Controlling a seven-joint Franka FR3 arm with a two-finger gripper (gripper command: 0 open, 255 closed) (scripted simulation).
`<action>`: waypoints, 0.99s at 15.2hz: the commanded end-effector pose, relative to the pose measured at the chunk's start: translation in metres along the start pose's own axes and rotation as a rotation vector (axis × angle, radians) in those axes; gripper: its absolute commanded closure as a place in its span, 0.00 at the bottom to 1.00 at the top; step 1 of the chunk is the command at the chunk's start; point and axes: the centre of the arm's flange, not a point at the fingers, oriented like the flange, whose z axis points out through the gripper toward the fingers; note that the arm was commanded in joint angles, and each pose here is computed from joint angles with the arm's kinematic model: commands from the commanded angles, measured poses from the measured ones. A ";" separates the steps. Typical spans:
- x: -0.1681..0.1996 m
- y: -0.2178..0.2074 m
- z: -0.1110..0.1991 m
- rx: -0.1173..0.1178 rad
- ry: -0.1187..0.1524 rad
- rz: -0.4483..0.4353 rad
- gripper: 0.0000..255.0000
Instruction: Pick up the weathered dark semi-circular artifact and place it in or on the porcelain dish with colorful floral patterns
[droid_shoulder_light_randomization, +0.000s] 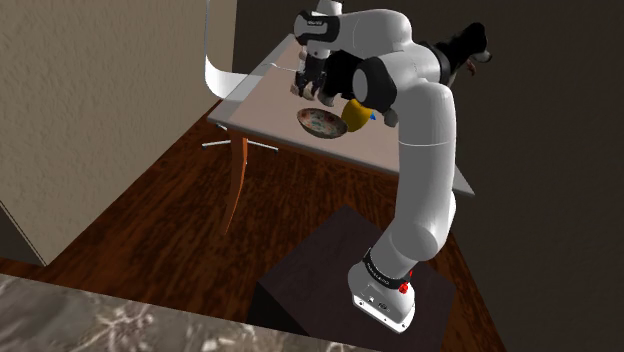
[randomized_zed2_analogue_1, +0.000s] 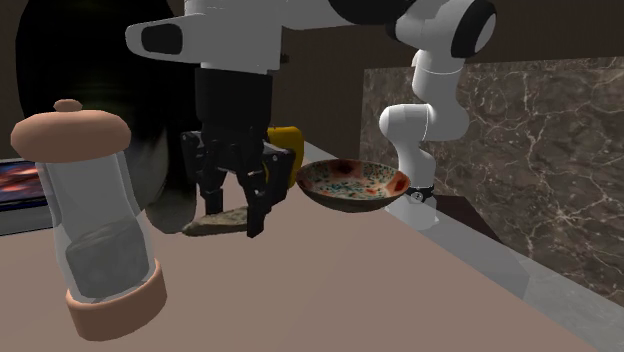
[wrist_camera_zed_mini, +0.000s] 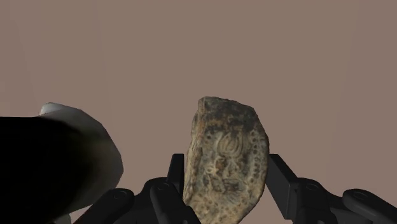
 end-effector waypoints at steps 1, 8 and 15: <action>0.001 0.000 -0.011 0.000 0.000 0.000 1.00; 0.004 0.003 -0.048 0.000 0.000 0.000 1.00; 0.006 0.005 -0.080 0.000 0.000 0.000 1.00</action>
